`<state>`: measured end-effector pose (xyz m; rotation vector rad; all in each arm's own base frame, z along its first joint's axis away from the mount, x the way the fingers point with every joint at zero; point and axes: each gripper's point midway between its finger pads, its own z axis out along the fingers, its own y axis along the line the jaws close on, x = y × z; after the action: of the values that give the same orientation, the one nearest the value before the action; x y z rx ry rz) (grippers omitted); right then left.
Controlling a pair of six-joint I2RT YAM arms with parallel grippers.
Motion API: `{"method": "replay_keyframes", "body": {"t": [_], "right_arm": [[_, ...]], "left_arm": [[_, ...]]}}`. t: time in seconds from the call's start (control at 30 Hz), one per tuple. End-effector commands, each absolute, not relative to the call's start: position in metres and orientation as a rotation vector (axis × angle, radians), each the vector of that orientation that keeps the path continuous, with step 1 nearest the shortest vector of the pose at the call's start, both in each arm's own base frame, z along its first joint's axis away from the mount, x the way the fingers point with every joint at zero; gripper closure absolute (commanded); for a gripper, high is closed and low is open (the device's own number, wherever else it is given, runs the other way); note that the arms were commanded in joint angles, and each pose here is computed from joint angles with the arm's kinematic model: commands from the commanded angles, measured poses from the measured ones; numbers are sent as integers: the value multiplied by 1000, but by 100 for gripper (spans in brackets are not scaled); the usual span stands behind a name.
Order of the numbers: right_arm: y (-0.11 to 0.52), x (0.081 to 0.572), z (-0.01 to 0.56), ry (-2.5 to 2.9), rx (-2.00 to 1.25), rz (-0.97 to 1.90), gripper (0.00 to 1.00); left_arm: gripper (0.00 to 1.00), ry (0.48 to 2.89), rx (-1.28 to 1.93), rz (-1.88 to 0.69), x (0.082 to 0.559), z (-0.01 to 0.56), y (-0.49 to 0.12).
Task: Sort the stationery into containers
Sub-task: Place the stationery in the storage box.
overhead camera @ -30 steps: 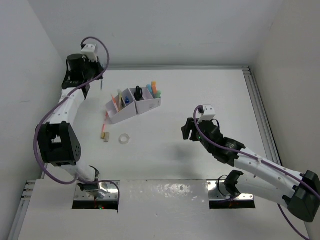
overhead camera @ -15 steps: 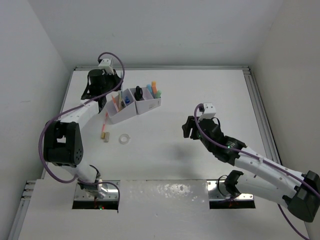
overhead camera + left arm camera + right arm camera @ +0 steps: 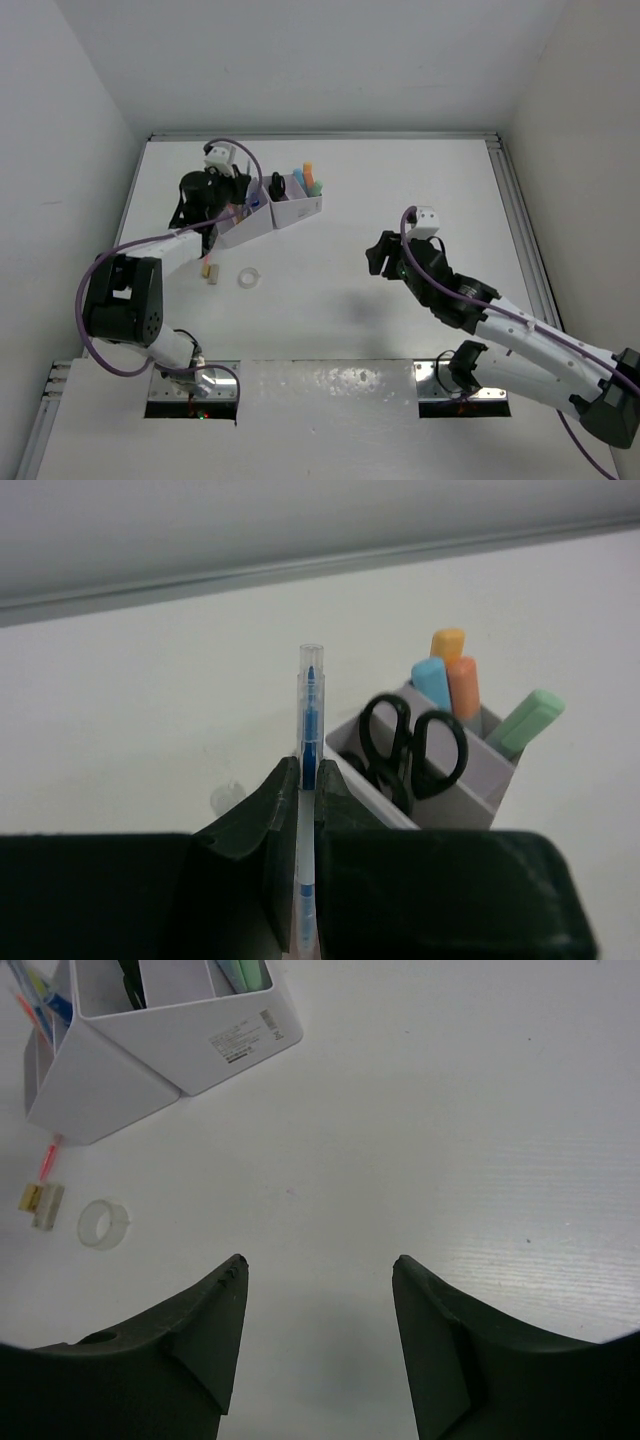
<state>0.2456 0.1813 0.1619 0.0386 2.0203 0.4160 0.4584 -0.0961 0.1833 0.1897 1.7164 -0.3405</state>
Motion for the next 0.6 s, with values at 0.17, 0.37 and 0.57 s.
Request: {"method": "replay_keyframes", "body": {"t": [0.17, 0.37, 0.57], "right_arm": [[184, 252, 201, 1942, 122, 469, 42], [187, 250, 200, 1957, 126, 472, 43], [188, 249, 203, 1942, 134, 474, 43]], "left_arm": [[100, 1508, 262, -334, 456, 217, -90], [100, 1544, 245, -384, 453, 193, -85], [86, 1572, 309, -357, 443, 176, -80]]}}
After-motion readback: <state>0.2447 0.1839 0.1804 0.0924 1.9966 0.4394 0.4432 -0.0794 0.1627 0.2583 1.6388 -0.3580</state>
